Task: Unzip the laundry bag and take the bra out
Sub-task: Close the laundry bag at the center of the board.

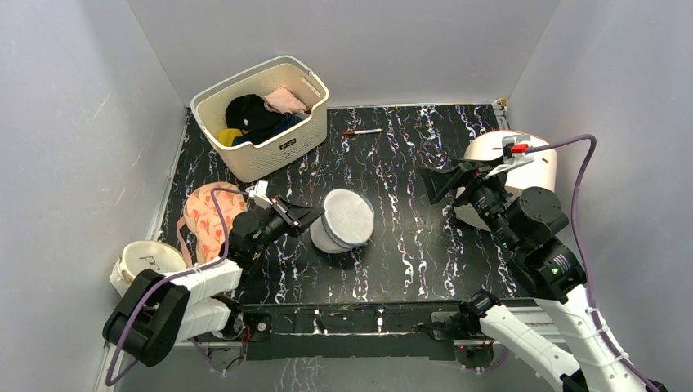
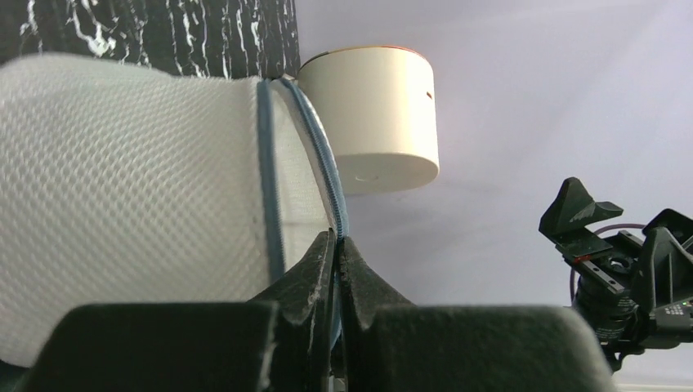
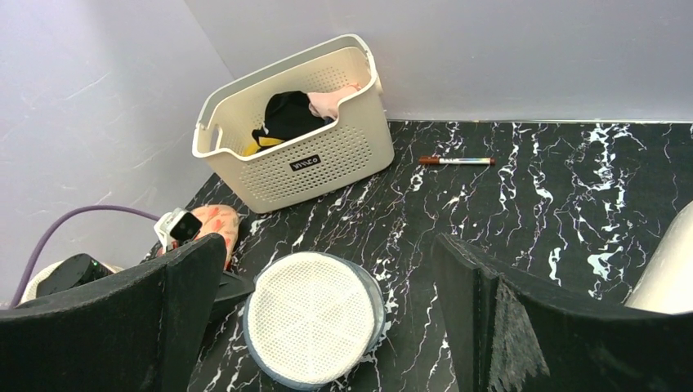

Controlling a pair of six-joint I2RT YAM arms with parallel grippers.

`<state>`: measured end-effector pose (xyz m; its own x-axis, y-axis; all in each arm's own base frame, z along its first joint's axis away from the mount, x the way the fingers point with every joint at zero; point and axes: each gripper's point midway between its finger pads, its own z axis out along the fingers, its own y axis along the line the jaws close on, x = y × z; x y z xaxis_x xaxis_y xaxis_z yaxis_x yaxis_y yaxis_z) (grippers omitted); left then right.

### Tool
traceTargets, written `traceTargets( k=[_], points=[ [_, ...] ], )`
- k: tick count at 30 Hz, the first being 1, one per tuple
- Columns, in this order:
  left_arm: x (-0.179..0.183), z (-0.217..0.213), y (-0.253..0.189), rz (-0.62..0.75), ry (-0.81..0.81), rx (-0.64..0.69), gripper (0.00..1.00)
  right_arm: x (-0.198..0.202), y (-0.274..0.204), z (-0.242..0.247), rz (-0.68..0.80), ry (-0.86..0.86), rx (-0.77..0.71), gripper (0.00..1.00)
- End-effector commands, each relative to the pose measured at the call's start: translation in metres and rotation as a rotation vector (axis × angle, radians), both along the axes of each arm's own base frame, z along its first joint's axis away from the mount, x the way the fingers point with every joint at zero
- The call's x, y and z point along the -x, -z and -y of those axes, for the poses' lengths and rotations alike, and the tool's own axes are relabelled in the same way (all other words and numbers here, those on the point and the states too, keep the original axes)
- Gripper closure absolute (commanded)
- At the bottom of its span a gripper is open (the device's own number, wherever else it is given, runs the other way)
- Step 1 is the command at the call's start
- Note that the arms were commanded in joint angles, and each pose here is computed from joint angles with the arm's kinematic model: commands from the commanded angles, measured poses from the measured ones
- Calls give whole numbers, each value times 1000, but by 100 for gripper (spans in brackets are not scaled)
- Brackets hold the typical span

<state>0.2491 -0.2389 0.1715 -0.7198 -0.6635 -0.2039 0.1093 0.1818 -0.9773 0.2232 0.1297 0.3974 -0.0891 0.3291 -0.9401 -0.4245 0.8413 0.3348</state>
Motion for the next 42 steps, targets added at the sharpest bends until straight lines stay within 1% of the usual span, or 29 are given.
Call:
traceTargets(
  k=[1,8,12,14,17,18,21,23,24,25,27,29,30,31,34,36,38,42],
  points=[
    [5,-5,-15,41,11,85,100,1,-21,-4,48,-19,-40,2],
    [3,-21,31,-73,-47,-15,100,-3,-14,-9,29,-32,-36,2],
    [-2,-28,57,-168,-79,-67,100,-4,-11,-10,21,-36,-35,2],
    [-3,-25,65,-173,-51,-130,100,-4,-10,-10,17,-36,-35,2],
    [-5,-24,62,-134,-4,-252,100,-3,-8,-9,13,-35,-32,2],
    [-5,-26,57,-110,-3,-291,95,-3,-8,-8,13,-31,-31,2],
    [-1,-36,43,-48,10,-428,71,-1,-5,-6,11,-26,-27,2],
    [4,-42,36,-26,42,-522,56,-1,-2,-6,10,-25,-25,2],
    [7,-45,36,-37,62,-573,49,-1,1,-6,7,-25,-22,2],
    [12,-49,40,-69,95,-626,44,-1,3,-7,5,-28,-20,2],
    [17,-51,41,-80,158,-701,36,-2,8,-8,2,-33,-16,2],
    [17,-49,38,-53,241,-768,28,-2,12,-10,-2,-39,-13,2],
    [16,-50,37,-41,271,-812,18,-3,13,-10,-3,-39,-11,2],
    [9,-49,35,-20,286,-875,13,-3,13,-10,-3,-39,-9,2],
    [-2,-49,40,19,343,-1060,11,-3,13,-10,4,-40,-1,2],
    [-11,-44,45,30,398,-1136,15,-3,13,-9,5,-37,4,2],
    [-18,-37,51,22,438,-1154,23,-2,13,-8,6,-35,6,2],
    [-21,-12,60,25,528,-1097,33,1,11,-6,10,-33,1,2]
  ],
)
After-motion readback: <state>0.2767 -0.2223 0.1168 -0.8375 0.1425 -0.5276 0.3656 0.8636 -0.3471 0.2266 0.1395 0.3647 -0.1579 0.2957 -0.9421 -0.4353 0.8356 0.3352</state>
